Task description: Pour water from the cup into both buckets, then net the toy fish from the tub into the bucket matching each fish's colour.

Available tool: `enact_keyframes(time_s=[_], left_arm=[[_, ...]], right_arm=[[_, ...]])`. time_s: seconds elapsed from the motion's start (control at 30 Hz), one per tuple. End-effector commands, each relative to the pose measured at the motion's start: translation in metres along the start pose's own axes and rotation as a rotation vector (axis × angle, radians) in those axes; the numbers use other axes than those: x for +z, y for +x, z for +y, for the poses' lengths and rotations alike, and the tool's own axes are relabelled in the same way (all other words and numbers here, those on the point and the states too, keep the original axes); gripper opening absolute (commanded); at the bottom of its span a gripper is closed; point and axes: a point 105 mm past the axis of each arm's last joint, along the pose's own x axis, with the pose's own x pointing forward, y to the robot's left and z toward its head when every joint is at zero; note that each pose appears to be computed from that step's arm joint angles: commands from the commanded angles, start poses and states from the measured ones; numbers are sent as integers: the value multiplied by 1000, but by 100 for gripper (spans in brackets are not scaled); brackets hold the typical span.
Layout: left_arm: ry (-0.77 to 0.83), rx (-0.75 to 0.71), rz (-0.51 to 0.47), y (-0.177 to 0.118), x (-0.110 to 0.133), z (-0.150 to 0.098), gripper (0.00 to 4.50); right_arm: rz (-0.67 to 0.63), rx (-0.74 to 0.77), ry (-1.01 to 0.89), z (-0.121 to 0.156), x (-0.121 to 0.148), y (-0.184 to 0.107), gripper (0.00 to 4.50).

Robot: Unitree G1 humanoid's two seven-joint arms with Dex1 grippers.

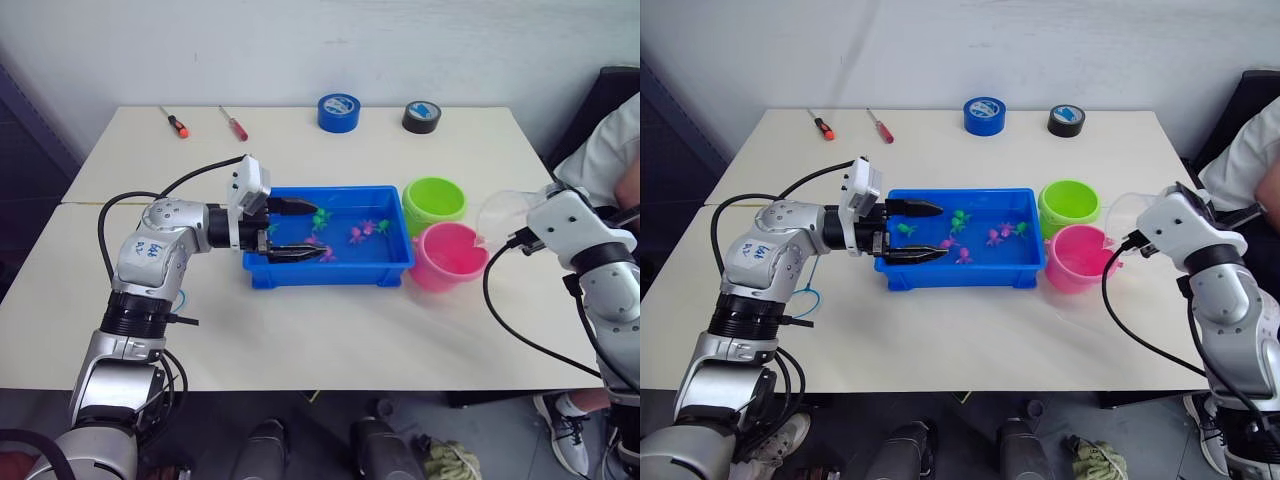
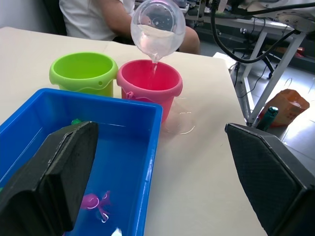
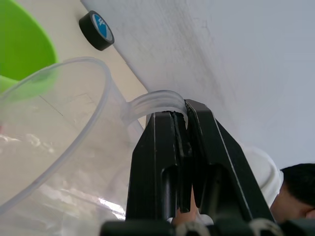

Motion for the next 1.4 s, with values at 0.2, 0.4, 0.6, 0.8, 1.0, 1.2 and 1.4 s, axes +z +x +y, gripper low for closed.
enact_keyframes(time_s=[0.2, 0.4, 0.6, 0.8, 1.0, 1.2, 1.4], left_arm=[[34, -3, -9, -1, 8, -3, 450], [34, 0, -6, -1, 7, -2, 450], [29, 7, -4, -2, 6, -1, 450], [20, 19, -4, -4, 5, 1, 450], [16, 45, -9, -9, 7, 5, 450], [14, 72, -13, -13, 8, 10, 450], [25, 108, -14, -20, 12, 20, 450]], right_arm=[[-58, -56, -47, -17, 13, 1, 5], [-22, -60, 51, -15, 7, 2, 5], [43, -50, 280, -6, -3, 4, 5], [65, -55, 315, -11, -8, 7, 5], [55, -135, 376, -28, -5, 18, 5], [33, -166, 415, -38, -1, 32, 5], [15, -175, 429, -38, 6, 53, 5]])
